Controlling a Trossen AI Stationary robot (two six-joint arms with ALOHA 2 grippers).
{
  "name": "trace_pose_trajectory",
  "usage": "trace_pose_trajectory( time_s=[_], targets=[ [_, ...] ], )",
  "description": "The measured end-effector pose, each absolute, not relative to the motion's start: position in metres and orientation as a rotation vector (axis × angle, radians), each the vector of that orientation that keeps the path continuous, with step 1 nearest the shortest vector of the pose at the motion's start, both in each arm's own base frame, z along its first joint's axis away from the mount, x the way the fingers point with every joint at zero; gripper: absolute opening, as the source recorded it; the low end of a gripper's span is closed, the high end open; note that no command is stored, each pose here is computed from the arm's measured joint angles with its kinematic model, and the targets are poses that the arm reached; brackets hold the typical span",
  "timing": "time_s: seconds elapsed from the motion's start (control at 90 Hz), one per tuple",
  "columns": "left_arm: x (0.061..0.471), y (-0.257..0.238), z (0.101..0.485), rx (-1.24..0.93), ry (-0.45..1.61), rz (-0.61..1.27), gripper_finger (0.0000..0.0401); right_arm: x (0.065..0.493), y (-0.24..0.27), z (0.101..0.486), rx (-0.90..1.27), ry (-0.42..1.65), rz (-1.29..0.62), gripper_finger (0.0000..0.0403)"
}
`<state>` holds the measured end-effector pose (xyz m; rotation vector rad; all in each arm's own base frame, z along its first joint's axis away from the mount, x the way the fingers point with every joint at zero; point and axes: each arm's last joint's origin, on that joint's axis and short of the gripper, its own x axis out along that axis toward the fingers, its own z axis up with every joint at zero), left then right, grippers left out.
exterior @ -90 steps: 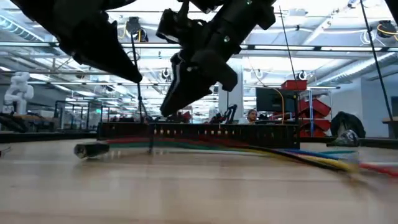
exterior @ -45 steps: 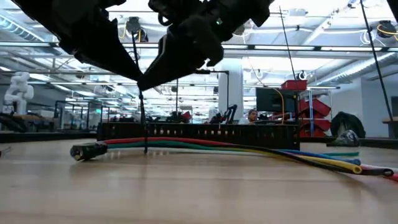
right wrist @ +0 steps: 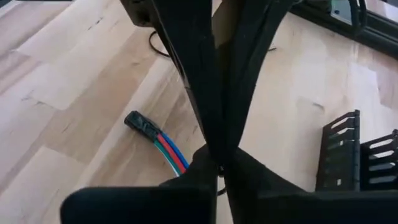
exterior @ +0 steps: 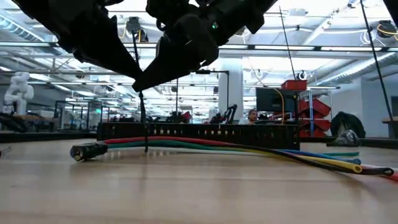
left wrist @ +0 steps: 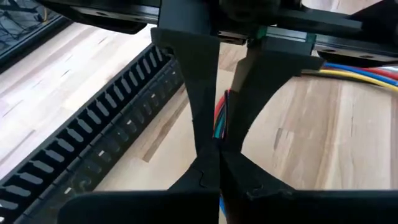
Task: Ziptie cables
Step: Wrap the black zip tie on the cables
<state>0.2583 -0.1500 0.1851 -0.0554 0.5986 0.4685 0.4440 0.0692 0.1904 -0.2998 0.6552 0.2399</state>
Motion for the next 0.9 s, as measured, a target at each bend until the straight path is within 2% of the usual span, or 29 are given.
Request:
trace_pose_trajectory(
  time_s=[0.533, 0.756, 0.9],
  targets=[
    [0.239, -0.159, 0.211, -0.043, 0.562, 0.374, 0.0000, 0.445, 0.064, 0.193, -0.266, 0.639, 0.237, 0.0002],
    [0.236, -0.159, 0.210, -0.041, 0.560, 0.377, 0.0000, 0.444, 0.064, 0.191, -0.270, 0.648, 0.228, 0.0001],
    [0.236, -0.162, 0.212, -0.066, 0.537, 0.361, 0.0025, 0.441, 0.061, 0.183, -0.283, 0.709, 0.198, 0.0001]
  ],
)
